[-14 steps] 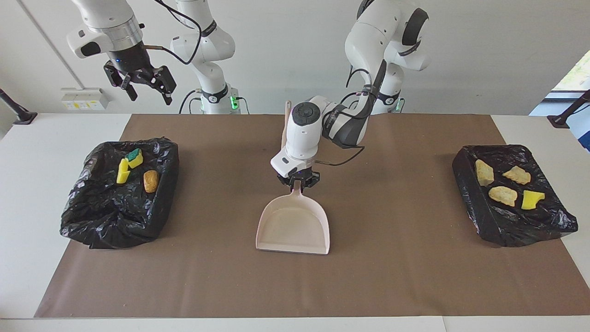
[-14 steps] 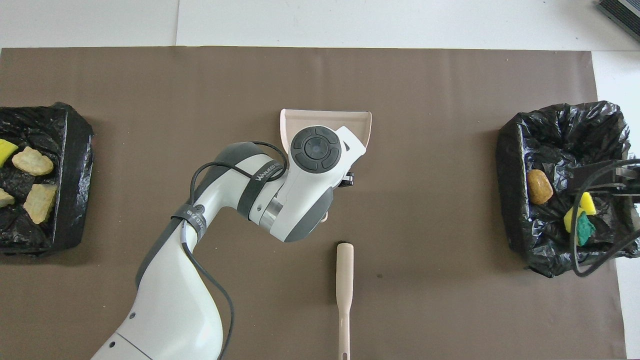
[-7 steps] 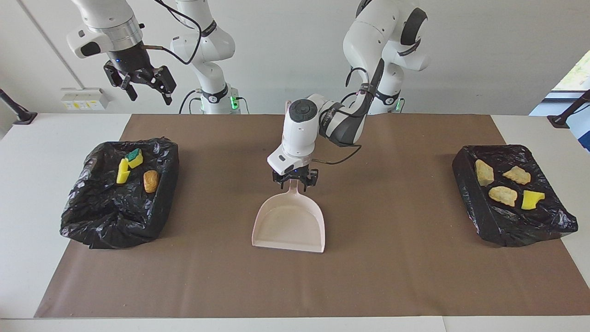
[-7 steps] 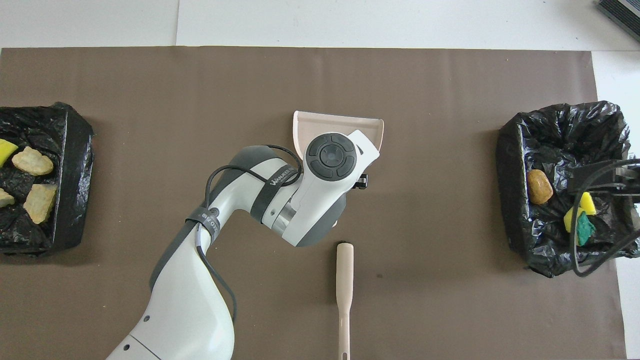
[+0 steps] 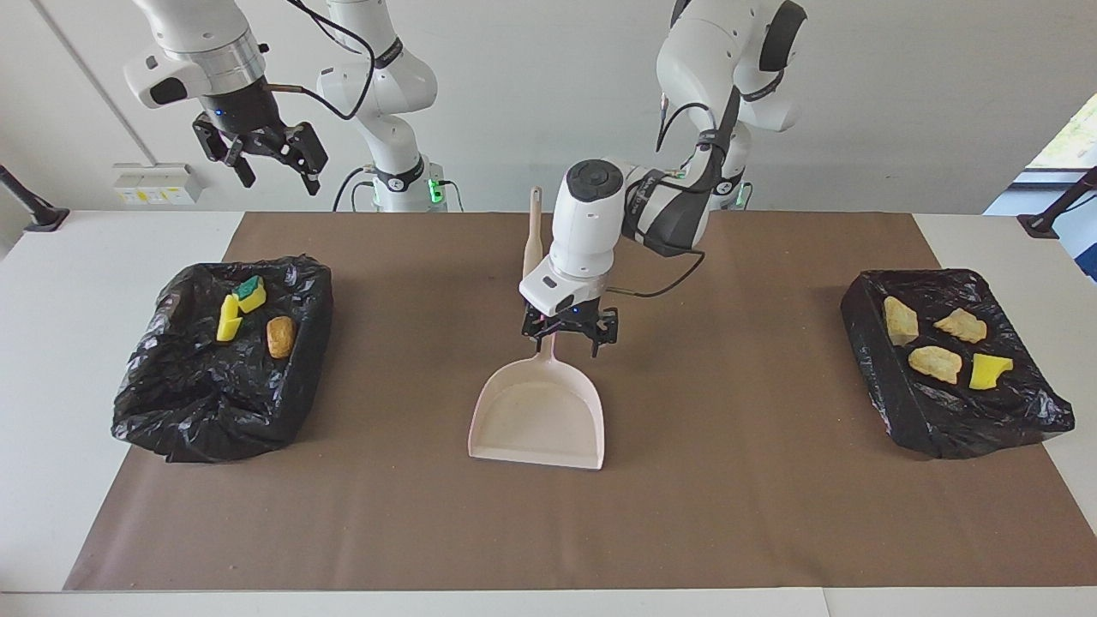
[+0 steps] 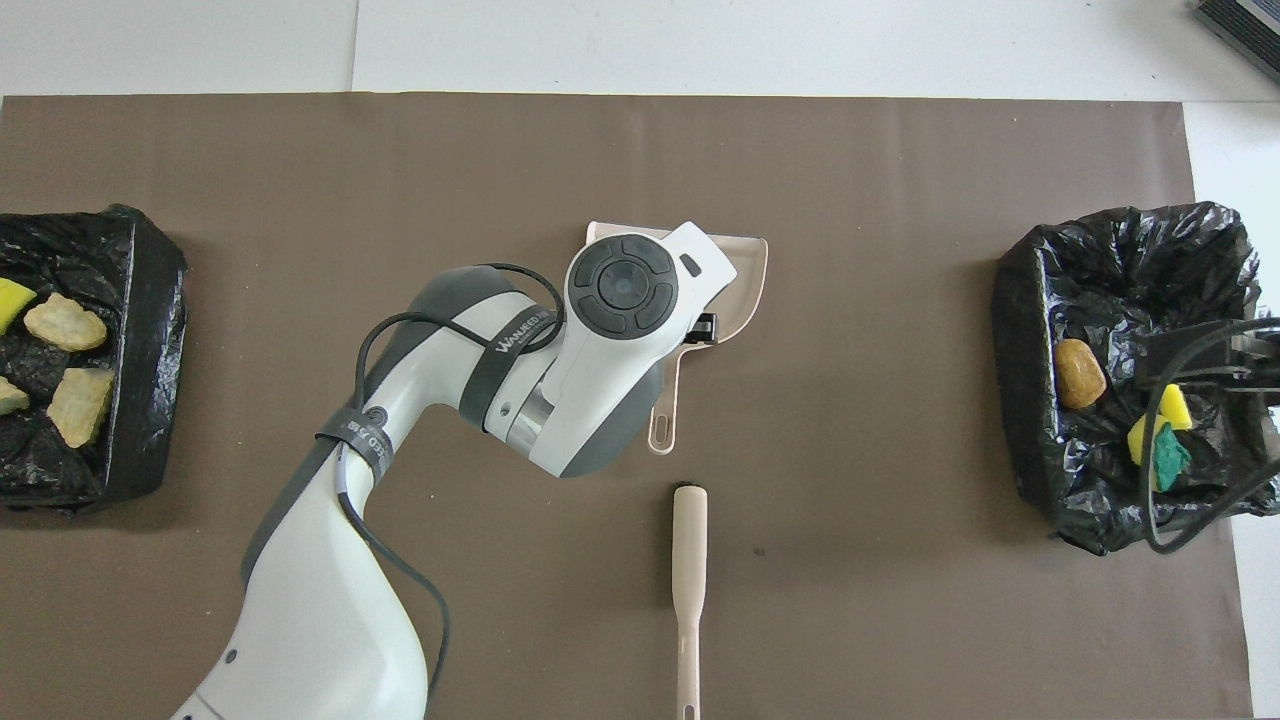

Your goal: Sweep and dump trash in bin

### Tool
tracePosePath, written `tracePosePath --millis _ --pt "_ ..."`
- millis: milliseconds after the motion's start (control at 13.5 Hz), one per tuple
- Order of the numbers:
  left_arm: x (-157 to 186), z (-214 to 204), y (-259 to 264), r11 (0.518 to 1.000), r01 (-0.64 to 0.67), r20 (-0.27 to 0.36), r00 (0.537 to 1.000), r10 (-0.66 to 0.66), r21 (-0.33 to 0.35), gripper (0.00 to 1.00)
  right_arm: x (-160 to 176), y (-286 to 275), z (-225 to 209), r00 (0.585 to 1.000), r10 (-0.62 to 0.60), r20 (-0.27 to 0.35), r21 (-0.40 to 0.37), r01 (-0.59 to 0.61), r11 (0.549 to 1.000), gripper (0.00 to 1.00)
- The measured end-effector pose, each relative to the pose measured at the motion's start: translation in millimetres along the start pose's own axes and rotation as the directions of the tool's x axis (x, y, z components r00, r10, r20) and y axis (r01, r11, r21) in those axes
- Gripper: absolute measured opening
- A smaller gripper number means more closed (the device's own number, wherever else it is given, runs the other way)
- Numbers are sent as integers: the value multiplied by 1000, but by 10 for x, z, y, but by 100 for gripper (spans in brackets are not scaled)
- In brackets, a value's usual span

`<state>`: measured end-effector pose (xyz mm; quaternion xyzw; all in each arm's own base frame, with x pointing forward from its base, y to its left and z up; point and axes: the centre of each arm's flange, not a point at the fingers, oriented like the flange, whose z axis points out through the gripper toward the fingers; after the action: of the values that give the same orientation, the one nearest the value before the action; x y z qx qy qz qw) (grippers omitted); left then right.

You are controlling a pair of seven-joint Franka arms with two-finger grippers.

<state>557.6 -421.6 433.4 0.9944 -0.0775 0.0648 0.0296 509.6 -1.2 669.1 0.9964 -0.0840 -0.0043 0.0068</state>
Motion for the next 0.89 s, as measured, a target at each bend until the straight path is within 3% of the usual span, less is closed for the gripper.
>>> tracePosePath --millis 444,887 --pt "104 -1232 -1227 998 -59 9 998 59 34 100 0 0 0 1000 0 0 0 0 1000 100" --pt "-116 -2304 -2458 993 -85 -29 996 87 77 100 0 0 0 1000 0 0 0 0 1000 100"
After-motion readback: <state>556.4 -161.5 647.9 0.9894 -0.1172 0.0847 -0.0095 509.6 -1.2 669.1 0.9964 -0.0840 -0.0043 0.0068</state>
